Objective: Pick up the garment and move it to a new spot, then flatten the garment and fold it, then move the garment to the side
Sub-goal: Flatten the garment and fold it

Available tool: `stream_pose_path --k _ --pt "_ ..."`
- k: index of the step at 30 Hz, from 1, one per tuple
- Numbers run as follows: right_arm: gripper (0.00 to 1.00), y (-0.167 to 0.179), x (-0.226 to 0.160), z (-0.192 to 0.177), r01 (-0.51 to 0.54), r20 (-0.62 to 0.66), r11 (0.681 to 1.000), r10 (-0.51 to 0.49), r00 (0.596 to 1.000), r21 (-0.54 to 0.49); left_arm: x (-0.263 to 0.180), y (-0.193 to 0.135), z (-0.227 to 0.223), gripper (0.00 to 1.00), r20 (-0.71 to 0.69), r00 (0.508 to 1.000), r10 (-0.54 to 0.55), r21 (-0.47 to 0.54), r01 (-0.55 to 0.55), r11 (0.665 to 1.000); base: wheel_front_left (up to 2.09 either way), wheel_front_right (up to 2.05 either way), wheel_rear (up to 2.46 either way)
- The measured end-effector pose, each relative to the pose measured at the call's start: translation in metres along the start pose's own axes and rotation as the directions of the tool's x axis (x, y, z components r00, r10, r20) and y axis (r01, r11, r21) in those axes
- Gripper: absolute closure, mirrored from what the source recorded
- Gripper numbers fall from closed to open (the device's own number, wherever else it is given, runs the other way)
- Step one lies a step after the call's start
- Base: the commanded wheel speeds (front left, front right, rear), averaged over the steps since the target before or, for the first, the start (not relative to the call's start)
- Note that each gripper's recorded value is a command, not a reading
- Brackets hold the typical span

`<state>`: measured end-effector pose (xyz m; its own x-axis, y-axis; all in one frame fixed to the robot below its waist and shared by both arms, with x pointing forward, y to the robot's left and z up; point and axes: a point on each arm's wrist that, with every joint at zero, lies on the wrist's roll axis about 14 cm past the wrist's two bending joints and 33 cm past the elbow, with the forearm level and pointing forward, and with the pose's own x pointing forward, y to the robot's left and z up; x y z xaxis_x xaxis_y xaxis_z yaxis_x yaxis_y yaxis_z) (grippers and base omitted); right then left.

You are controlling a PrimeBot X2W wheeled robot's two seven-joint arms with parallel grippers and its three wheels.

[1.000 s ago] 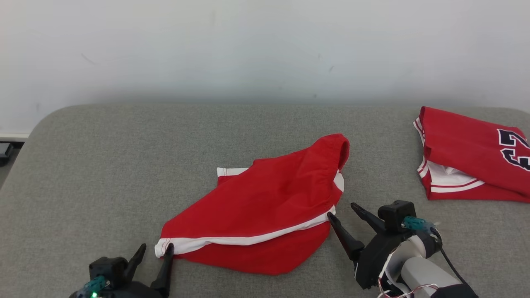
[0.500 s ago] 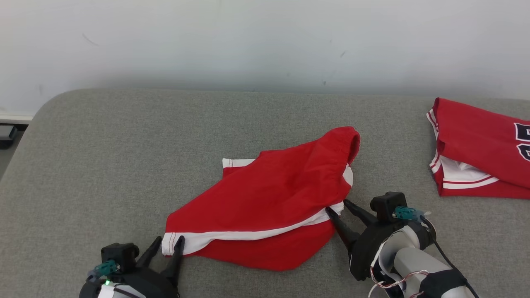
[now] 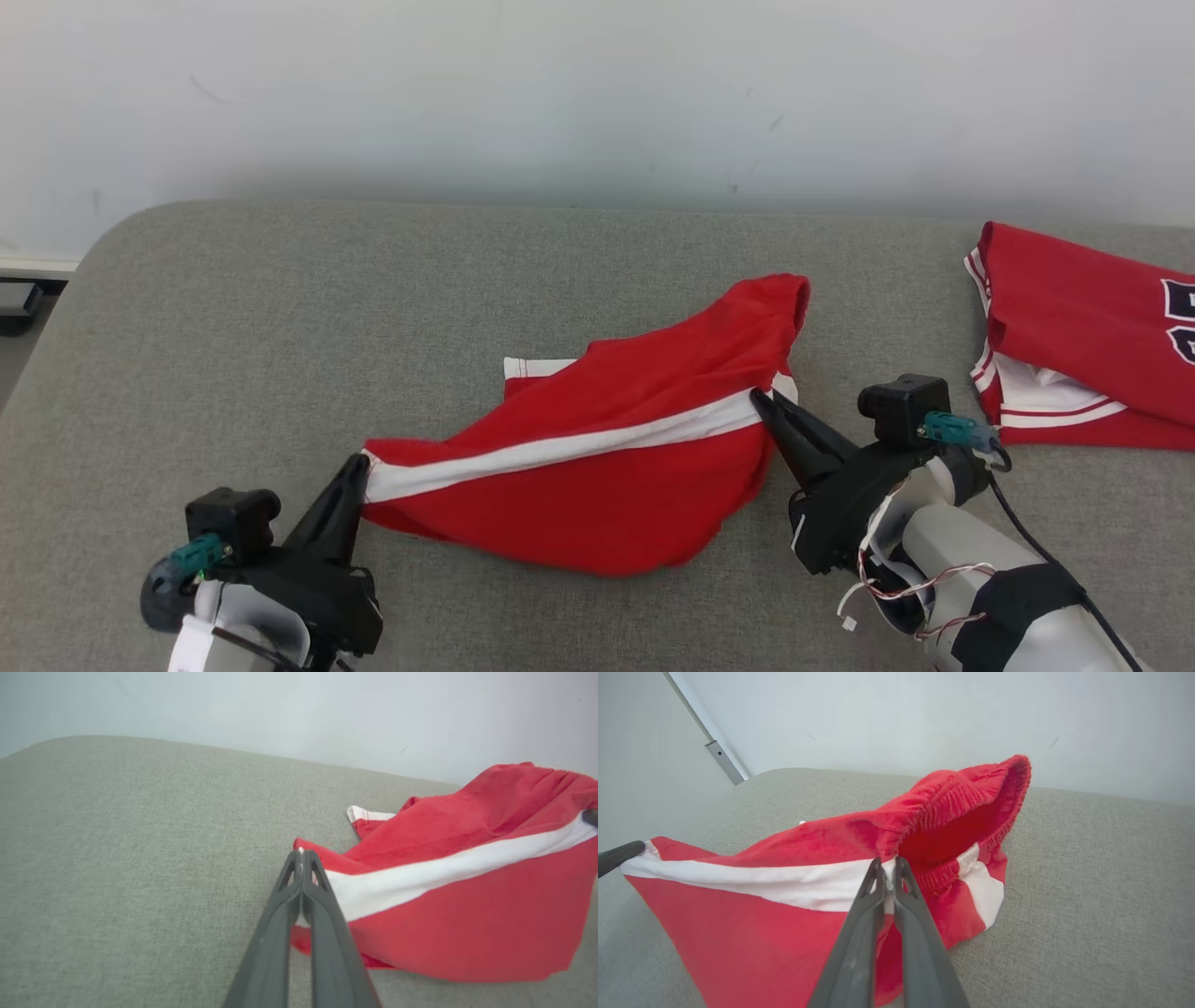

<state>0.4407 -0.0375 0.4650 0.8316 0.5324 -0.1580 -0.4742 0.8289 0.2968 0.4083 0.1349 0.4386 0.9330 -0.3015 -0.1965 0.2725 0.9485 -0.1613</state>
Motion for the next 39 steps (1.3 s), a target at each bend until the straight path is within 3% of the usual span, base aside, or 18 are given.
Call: stream_pose_path --k 7,10,15,20,22,25,30,39 --pt "1.0 0.004 0.001 0.027 -0.031 0.068 0.999 0.033 0.997 -0.032 0.005 -0.002 0.029 1.0 0.08 0.996 -0.027 0.057 0.023 0.998 0.0 0.0 0.0" --pt "1.0 0.005 0.005 0.043 -0.045 0.093 0.997 0.051 0.994 -0.07 0.013 -0.002 0.045 1.0 0.102 0.993 -0.058 0.126 0.045 0.991 0.0 0.0 0.0" --pt "1.0 0.006 0.022 0.088 -0.066 0.15 0.982 0.092 0.984 -0.175 0.041 -0.002 0.103 1.0 0.185 0.977 -0.111 0.216 0.069 0.974 0.0 0.0 0.0" --pt "1.0 0.001 0.046 0.144 -0.058 0.206 0.977 0.101 0.973 -0.204 0.073 -0.013 0.165 1.0 0.242 0.951 -0.193 0.269 0.125 0.955 0.0 0.0 0.0" --pt "1.0 -0.003 0.056 0.164 -0.048 0.228 0.982 0.089 0.969 -0.181 0.086 -0.019 0.192 1.0 0.293 0.933 -0.208 0.176 0.161 0.971 0.0 0.0 0.0" --pt "1.0 -0.021 0.078 0.203 -0.005 0.252 0.989 0.043 0.967 -0.148 0.112 -0.012 0.233 1.0 0.321 0.921 -0.221 0.178 0.171 0.969 0.0 0.0 0.0" --pt "1.0 -0.054 0.099 0.238 0.062 0.29 0.996 -0.04 0.956 -0.065 0.152 -0.007 0.261 1.0 0.329 0.918 -0.221 0.181 0.168 0.969 0.0 0.0 0.0" --pt "1.0 -0.114 0.123 0.269 0.198 0.389 0.979 -0.169 0.905 -0.035 0.216 0.005 0.293 1.0 0.386 0.903 -0.191 0.236 0.103 0.966 0.0 0.0 0.0"
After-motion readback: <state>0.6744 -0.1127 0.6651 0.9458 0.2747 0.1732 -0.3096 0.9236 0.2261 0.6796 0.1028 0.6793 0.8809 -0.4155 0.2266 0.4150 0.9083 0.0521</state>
